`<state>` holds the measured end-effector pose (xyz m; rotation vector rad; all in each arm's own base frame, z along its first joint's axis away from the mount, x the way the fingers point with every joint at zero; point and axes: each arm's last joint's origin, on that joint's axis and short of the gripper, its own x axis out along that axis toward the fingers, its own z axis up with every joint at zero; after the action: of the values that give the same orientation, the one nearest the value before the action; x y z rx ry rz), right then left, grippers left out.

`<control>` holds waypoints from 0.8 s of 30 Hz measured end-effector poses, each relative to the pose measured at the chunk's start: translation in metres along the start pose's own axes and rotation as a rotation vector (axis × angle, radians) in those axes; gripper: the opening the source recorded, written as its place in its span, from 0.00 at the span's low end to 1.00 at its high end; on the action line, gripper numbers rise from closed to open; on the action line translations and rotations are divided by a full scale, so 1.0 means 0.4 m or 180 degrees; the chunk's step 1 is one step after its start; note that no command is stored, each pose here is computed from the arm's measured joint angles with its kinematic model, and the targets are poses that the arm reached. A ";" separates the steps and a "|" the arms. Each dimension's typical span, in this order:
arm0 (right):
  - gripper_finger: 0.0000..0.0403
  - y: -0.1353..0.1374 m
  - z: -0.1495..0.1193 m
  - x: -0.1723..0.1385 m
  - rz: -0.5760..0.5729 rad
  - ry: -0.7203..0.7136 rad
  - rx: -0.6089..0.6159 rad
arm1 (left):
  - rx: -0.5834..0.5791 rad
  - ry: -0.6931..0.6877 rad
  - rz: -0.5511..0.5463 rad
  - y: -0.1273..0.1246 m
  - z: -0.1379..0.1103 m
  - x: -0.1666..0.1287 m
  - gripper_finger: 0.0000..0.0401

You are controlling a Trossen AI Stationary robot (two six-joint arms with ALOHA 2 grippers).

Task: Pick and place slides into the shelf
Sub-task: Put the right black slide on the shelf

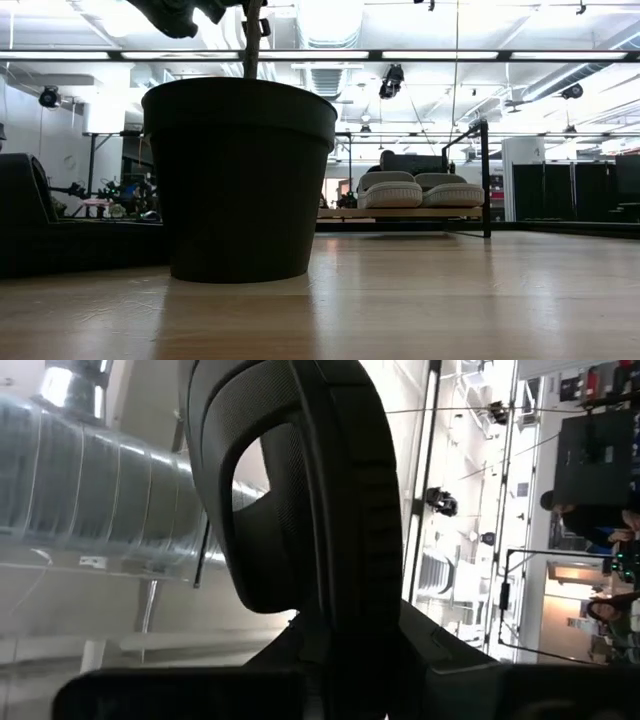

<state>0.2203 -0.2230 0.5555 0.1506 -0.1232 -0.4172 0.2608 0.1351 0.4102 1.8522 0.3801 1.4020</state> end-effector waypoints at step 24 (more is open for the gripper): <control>0.62 0.060 -0.062 0.104 0.0686 -0.0837 -0.0048 | 0.0029 0.0078 -0.0071 -0.004 -0.003 0.001 0.06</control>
<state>0.2710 -0.2157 0.5390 0.0659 -0.3914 -0.2210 0.2602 0.1368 0.4096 1.8343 0.4189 1.4113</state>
